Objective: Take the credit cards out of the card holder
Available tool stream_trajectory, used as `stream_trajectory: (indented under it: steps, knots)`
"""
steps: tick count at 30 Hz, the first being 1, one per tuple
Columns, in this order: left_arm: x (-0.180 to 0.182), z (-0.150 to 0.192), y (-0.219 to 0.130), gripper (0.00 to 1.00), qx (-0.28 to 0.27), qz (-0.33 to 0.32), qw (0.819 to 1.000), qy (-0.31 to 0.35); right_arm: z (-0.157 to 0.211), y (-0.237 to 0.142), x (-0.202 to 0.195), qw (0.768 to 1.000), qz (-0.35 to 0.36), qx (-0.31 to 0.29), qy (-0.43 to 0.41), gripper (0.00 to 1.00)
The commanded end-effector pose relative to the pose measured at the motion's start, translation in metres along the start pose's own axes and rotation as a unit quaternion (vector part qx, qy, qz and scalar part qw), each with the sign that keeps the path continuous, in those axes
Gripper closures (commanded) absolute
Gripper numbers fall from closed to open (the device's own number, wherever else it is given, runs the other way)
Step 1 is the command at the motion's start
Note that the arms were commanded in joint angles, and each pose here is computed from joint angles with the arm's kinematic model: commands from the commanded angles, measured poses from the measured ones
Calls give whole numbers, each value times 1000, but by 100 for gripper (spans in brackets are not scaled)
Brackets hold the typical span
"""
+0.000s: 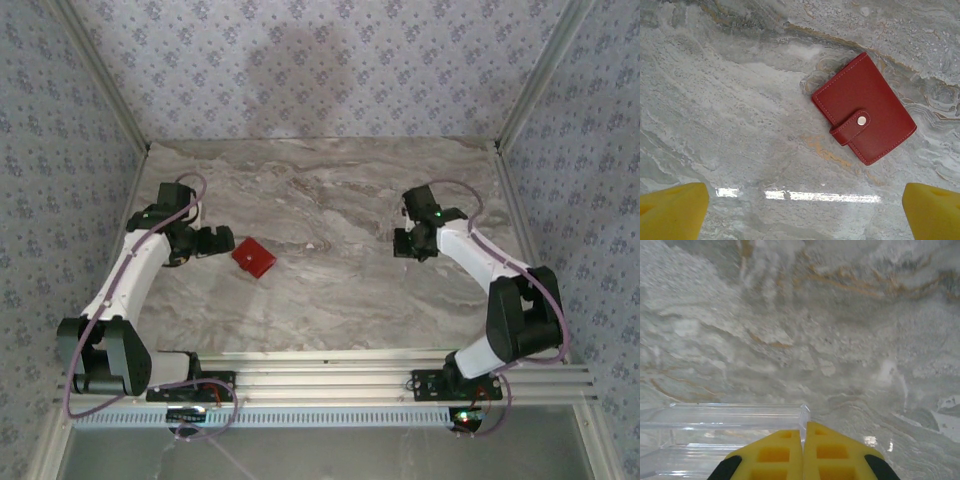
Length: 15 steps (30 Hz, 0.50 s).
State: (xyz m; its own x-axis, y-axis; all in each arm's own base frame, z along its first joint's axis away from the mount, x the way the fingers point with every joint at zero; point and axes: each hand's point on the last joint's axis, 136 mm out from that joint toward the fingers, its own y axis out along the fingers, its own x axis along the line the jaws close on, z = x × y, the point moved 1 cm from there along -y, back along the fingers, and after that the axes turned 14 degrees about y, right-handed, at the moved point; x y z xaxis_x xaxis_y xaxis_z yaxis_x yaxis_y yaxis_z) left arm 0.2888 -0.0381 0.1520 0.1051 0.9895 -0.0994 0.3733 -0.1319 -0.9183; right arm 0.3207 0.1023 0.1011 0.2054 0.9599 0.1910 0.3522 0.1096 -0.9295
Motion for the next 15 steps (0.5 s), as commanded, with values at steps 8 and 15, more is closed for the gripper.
stream_trajectory:
  steps: [8, 15]
  knots:
    - [-2, 5, -2, 1, 5, 2, 1000, 11, -43, 6, 65, 998, 44, -33, 9, 100]
    - [-6, 6, 0, 1, 6, 7, 1000, 10, -58, 30, 117, 999, 25, -26, 3, 100]
